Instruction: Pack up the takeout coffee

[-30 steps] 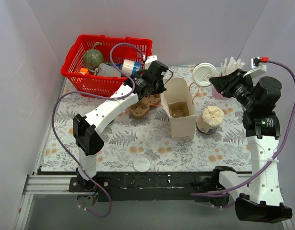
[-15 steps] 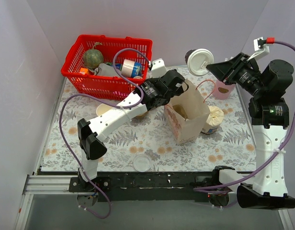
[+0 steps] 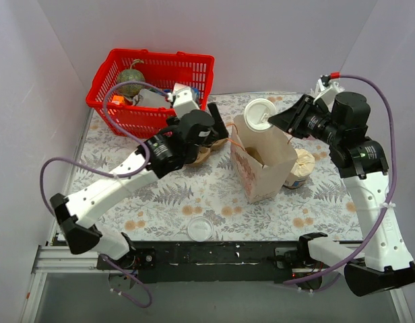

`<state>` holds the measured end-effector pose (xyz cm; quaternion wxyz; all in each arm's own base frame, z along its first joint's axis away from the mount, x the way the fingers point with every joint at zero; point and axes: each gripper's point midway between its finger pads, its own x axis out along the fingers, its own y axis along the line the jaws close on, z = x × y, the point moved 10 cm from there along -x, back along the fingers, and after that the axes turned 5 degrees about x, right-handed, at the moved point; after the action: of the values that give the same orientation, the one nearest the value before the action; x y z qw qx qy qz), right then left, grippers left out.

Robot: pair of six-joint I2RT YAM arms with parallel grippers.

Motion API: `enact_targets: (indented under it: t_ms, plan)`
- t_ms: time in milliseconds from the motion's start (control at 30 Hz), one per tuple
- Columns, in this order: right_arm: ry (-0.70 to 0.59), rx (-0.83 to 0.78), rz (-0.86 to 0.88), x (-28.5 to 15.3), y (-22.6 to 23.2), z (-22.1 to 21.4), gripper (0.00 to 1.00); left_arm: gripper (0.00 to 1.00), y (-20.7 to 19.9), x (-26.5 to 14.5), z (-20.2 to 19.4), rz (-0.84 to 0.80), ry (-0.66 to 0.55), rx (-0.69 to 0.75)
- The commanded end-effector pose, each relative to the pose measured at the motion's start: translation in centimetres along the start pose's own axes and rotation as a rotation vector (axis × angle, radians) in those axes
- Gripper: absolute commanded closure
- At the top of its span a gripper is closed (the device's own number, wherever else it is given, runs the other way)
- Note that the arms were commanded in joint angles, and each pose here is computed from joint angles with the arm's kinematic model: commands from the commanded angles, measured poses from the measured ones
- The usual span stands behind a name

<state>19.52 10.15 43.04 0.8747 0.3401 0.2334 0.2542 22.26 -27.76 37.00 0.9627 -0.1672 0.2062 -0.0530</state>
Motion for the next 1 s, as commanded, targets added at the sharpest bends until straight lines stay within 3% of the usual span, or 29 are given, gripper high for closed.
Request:
enact_targets:
  t_ms: [0,300,967]
  plan:
    - [0.029,0.048,-0.07,0.9,-1.3,-1.1,0.99,0.02,1.9,-1.2,1.8,-0.099,-0.059,-0.071]
    - [0.082,0.088,-0.287,3.2,-4.5,-2.2,0.99,0.02,2.1,-0.3,1.1,-0.126,-0.06,-0.046]
    - [0.202,0.161,-0.422,9.6,-8.3,-5.0,0.99,0.02,1.7,1.0,-0.5,-0.155,0.009,0.001]
